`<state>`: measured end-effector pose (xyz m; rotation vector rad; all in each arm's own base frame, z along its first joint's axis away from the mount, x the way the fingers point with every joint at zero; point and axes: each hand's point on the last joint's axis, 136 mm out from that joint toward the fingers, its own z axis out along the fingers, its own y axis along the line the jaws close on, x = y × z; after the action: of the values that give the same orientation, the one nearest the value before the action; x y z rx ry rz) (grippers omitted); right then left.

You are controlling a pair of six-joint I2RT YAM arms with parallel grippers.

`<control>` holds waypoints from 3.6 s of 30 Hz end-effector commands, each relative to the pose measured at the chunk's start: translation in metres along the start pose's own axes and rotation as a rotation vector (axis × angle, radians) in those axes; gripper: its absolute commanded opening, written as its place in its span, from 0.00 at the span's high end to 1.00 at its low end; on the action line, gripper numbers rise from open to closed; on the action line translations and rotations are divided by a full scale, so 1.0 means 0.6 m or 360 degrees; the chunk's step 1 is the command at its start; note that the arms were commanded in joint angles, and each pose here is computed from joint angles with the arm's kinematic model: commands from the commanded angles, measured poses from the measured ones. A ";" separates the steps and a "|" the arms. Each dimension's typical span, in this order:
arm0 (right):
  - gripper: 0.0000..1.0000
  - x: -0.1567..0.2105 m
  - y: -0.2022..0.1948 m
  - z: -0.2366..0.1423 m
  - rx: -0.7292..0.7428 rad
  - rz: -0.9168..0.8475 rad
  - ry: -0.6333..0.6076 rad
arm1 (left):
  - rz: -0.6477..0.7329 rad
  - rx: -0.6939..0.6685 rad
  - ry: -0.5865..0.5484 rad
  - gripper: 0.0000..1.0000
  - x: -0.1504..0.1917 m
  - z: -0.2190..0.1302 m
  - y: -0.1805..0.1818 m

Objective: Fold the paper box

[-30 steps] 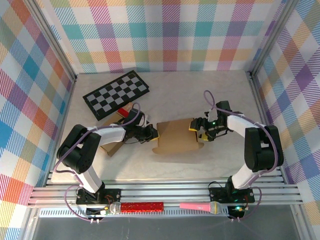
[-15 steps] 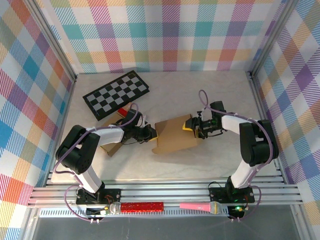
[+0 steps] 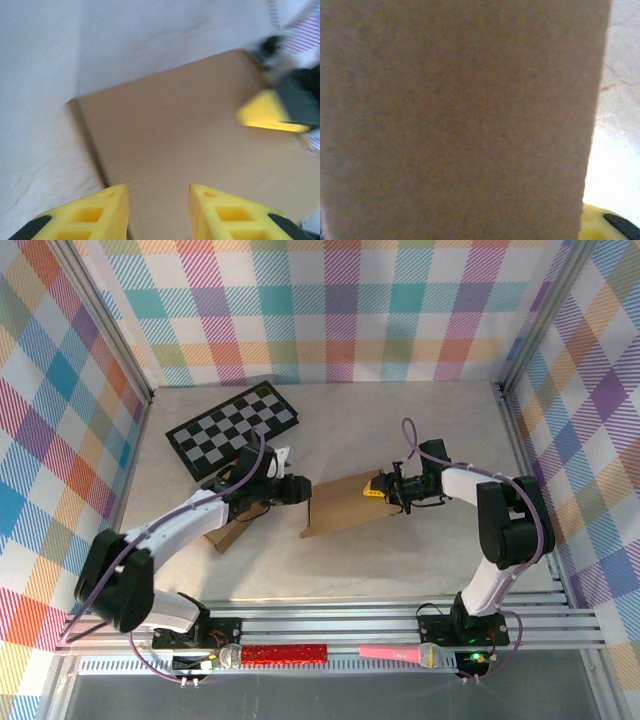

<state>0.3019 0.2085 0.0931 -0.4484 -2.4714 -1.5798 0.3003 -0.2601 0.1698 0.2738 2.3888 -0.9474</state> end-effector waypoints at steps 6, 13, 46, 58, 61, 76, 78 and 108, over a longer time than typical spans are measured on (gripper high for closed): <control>0.59 0.036 0.005 -0.023 -0.0015 0.0611 0.0154 | 0.1217 0.0144 0.0316 0.62 0.077 -0.035 -0.128; 0.60 0.057 0.005 -0.031 0.0015 0.0852 0.0237 | 0.1655 0.0017 0.0519 0.54 0.101 -0.006 -0.118; 0.62 0.095 -0.021 -0.036 -0.0012 0.1371 0.0320 | 0.2029 -0.0152 0.0816 0.41 0.136 0.065 -0.079; 0.29 0.063 -0.044 -0.068 0.0078 0.1353 0.0042 | 0.1940 -0.0094 0.0894 0.51 0.135 0.094 -0.085; 0.23 0.056 -0.037 -0.090 0.0135 0.1290 -0.0059 | 0.1892 -0.0066 0.0921 0.52 0.132 0.097 -0.086; 0.26 0.084 0.017 -0.261 0.0390 0.0766 -0.1158 | 0.1640 -0.0006 0.0991 0.55 0.109 0.108 -0.081; 0.31 0.101 0.018 -0.244 0.0443 0.0685 -0.1196 | 0.1628 -0.0004 0.0997 0.55 0.108 0.110 -0.080; 0.58 0.087 -0.005 -0.134 0.0829 0.0525 -0.0989 | 0.1630 -0.0052 0.0950 0.55 0.083 0.114 -0.085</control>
<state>0.2648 0.1540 0.1490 -1.3926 -2.8556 -0.8514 0.2733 -0.3471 0.1363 1.7485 2.1608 -0.2987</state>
